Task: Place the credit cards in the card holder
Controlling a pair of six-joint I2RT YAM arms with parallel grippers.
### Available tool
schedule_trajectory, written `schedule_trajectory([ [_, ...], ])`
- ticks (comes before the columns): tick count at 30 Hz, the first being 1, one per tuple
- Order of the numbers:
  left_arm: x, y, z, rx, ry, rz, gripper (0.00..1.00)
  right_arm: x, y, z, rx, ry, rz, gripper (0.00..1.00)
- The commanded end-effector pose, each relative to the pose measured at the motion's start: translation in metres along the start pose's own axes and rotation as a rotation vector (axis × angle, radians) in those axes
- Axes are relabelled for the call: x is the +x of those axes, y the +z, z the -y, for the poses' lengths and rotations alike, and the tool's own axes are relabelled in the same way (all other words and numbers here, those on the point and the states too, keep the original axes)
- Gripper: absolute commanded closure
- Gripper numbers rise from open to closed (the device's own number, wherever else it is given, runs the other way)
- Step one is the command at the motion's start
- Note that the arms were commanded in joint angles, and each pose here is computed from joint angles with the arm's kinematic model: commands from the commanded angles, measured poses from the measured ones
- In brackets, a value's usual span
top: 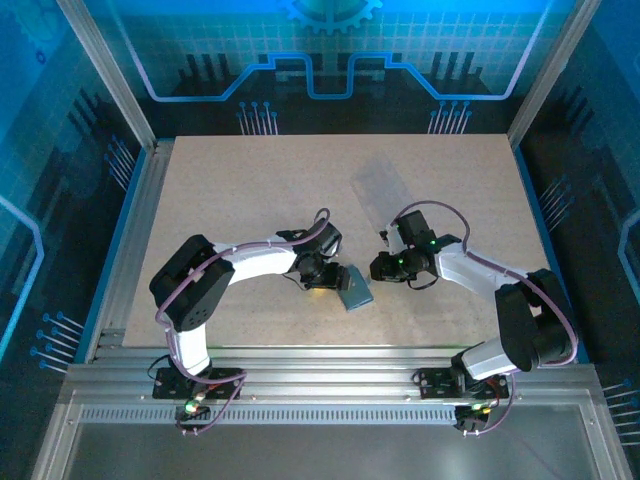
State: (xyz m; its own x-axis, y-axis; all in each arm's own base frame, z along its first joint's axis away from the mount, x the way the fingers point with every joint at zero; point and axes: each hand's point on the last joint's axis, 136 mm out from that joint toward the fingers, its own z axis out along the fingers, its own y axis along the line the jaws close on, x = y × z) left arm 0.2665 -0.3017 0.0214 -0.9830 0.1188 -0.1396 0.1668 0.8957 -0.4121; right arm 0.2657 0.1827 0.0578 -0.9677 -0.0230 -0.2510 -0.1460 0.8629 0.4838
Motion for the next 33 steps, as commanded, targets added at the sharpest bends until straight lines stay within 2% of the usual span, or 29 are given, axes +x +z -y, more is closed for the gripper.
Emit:
schedule_trajectory([
  [1, 0.011, 0.020, -0.007, -0.019, 0.018, -0.044, 0.43, -0.014, -0.005, -0.005, -0.027, 0.000, 0.026, 0.82],
  [18, 0.011, 0.022, -0.006, -0.011, 0.015, -0.050, 0.44, -0.014, 0.000, -0.006, -0.040, -0.002, 0.015, 0.87],
  [33, 0.015, 0.025, -0.005, 0.004, 0.015, -0.069, 0.44, -0.010, 0.002, -0.020, -0.069, -0.069, -0.002, 0.99],
])
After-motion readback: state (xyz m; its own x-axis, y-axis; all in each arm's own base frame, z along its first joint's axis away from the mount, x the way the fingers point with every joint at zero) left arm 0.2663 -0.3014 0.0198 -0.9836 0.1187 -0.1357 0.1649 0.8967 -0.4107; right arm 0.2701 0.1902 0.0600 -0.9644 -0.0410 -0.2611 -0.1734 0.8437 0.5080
